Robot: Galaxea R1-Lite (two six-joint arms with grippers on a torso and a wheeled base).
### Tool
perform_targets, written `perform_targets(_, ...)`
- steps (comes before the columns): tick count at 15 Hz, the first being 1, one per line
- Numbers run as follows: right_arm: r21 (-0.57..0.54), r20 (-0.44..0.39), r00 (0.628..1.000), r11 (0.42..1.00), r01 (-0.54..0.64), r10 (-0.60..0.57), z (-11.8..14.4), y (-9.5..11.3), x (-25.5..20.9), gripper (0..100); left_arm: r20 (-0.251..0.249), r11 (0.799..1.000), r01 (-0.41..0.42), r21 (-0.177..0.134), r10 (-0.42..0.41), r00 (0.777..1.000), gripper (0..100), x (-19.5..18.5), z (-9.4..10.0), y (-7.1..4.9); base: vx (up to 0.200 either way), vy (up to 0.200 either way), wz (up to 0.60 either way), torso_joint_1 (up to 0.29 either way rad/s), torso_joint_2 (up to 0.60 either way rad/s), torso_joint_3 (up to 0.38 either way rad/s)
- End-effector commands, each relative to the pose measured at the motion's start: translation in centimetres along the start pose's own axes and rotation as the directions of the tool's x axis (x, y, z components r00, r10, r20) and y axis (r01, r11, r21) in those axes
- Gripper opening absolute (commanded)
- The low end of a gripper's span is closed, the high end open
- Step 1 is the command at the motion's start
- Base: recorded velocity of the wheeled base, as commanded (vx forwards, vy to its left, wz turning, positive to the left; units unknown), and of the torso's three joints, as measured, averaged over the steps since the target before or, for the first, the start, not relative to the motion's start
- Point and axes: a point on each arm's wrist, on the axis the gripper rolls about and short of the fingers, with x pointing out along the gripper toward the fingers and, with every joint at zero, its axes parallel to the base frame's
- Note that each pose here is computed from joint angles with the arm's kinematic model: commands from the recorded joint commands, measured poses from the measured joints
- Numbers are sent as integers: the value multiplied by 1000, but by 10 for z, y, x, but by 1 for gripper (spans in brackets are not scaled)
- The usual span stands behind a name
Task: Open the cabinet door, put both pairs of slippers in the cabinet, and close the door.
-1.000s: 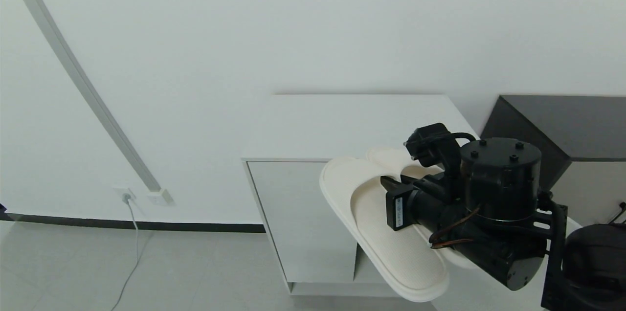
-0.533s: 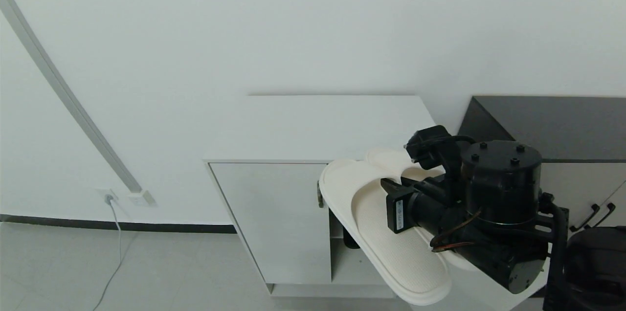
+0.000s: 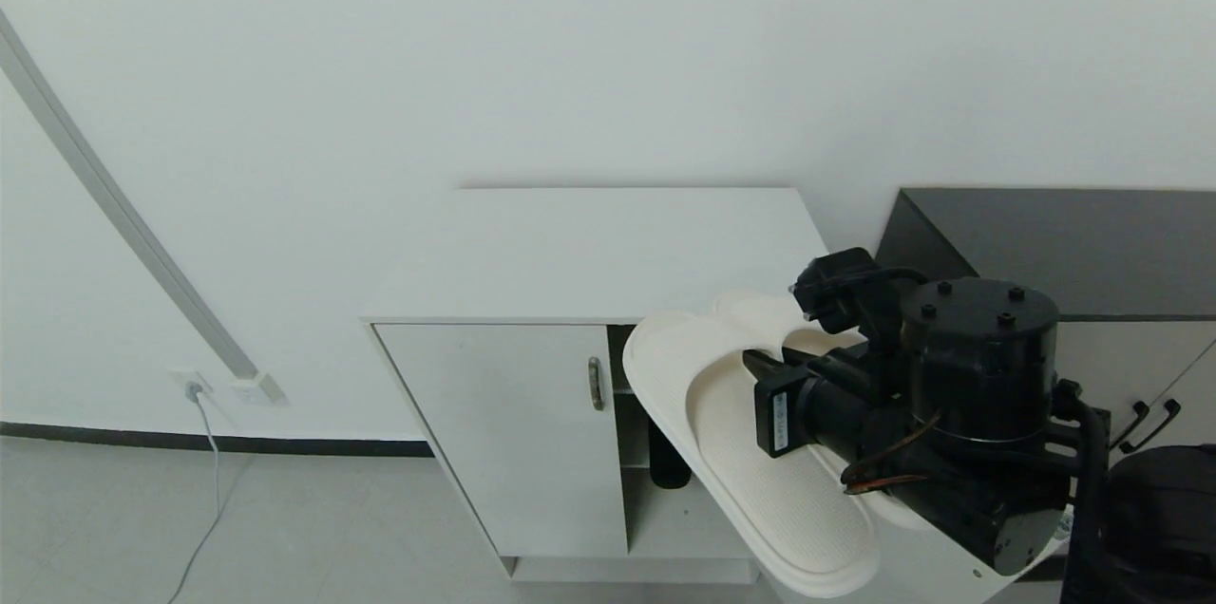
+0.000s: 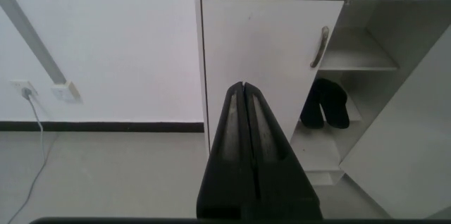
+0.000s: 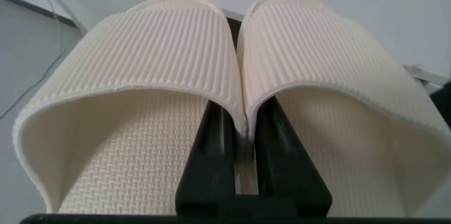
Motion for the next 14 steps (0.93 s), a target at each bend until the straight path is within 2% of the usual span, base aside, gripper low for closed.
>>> perform_targets(1, -6, 1, 1000, 1000, 2, -2, -3, -2, -1, 0, 0, 1000, 0, 0, 0, 1000, 0, 0, 0, 0, 0, 0, 0, 0, 0, 0)
perform_targets(14, -58, 7, 999, 998, -37, 38, -12, 3, -12, 0, 0, 1000, 0, -2, 0, 1000, 0, 0, 0, 0, 0, 0, 0, -9, 19, 10)
